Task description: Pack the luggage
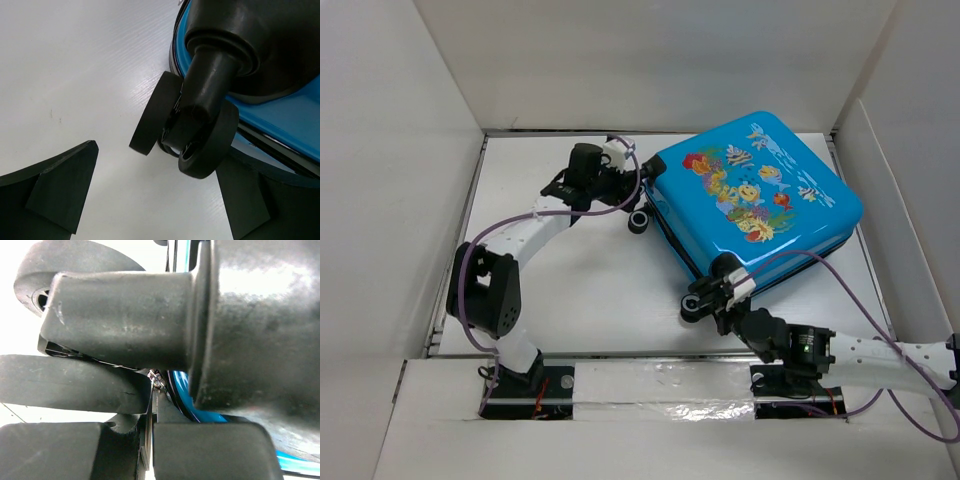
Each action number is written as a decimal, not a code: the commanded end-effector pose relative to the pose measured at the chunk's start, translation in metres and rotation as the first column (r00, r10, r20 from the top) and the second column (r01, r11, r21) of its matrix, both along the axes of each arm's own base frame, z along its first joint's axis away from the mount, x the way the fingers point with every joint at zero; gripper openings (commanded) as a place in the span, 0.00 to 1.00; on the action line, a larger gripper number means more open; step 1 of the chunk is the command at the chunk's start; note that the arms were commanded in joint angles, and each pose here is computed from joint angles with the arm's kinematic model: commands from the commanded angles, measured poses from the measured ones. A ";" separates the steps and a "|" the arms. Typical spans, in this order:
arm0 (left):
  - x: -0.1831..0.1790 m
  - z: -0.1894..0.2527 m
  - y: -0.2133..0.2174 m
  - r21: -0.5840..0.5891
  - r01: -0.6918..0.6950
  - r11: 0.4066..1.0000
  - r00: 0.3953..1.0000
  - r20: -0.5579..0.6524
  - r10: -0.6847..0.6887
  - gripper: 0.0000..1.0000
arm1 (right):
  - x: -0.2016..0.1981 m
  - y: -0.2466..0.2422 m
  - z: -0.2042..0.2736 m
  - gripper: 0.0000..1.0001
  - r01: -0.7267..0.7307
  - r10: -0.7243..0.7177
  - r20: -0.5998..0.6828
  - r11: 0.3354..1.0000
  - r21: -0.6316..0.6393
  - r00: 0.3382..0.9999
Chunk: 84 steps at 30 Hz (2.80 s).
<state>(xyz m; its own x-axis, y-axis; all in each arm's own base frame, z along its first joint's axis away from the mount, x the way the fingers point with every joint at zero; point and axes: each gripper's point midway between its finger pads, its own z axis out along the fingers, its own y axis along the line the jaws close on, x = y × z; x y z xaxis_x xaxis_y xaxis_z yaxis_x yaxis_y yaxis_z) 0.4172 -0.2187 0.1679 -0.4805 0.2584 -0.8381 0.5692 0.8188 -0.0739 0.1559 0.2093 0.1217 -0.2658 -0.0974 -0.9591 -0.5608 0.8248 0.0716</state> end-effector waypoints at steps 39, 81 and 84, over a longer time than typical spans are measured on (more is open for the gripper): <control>-0.068 -0.037 -0.019 -0.249 -0.336 0.908 0.928 0.079 0.365 0.00 | 0.080 -0.050 0.113 0.00 0.089 -0.105 0.200 0.992 0.085 0.974; -0.228 0.116 -0.099 -0.701 0.183 0.689 0.982 0.100 -0.159 0.00 | 0.070 0.173 0.120 0.00 -0.312 0.268 0.205 0.922 0.227 0.941; -0.241 0.112 -0.088 -0.721 0.179 0.670 0.981 0.082 -0.174 0.00 | 0.066 0.200 0.124 0.00 -0.413 0.359 0.250 0.886 0.213 0.899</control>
<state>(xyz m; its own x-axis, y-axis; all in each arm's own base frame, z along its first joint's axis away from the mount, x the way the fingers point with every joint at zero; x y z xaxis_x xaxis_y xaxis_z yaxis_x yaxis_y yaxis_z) 0.2240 -0.2772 0.1841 -0.5357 -0.2392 -0.8099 0.4591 0.7225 -0.5170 0.2591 0.3215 0.1441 -0.2318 -0.1527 -0.9607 -0.6057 0.7954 0.0197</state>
